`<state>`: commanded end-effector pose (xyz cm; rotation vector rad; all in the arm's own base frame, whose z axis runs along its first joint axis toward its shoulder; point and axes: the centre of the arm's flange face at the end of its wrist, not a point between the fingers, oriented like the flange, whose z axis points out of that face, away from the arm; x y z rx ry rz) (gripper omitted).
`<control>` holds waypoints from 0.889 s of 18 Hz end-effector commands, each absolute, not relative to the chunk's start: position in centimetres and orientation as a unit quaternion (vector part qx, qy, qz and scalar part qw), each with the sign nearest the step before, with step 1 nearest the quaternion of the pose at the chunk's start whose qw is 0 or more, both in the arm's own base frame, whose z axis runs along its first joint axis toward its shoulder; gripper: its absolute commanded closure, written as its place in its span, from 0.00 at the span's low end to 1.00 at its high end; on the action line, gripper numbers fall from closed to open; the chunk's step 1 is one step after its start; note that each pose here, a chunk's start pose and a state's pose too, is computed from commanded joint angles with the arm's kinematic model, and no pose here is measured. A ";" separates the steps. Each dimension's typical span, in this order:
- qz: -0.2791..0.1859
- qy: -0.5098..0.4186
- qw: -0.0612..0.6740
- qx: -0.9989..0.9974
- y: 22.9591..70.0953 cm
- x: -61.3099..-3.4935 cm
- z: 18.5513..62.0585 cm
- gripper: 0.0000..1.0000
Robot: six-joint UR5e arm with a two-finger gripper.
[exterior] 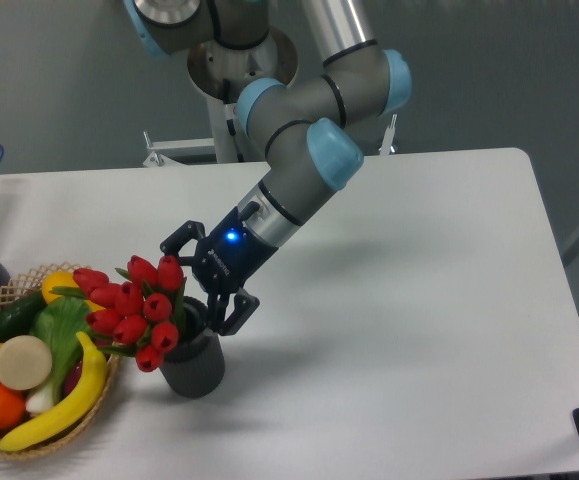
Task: Pick up the flowers from the vase
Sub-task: 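Close the gripper on the tulip stems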
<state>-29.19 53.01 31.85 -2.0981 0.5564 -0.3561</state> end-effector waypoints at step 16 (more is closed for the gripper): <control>-0.147 0.231 0.462 -0.843 53.4 -29.1 32.1 0.42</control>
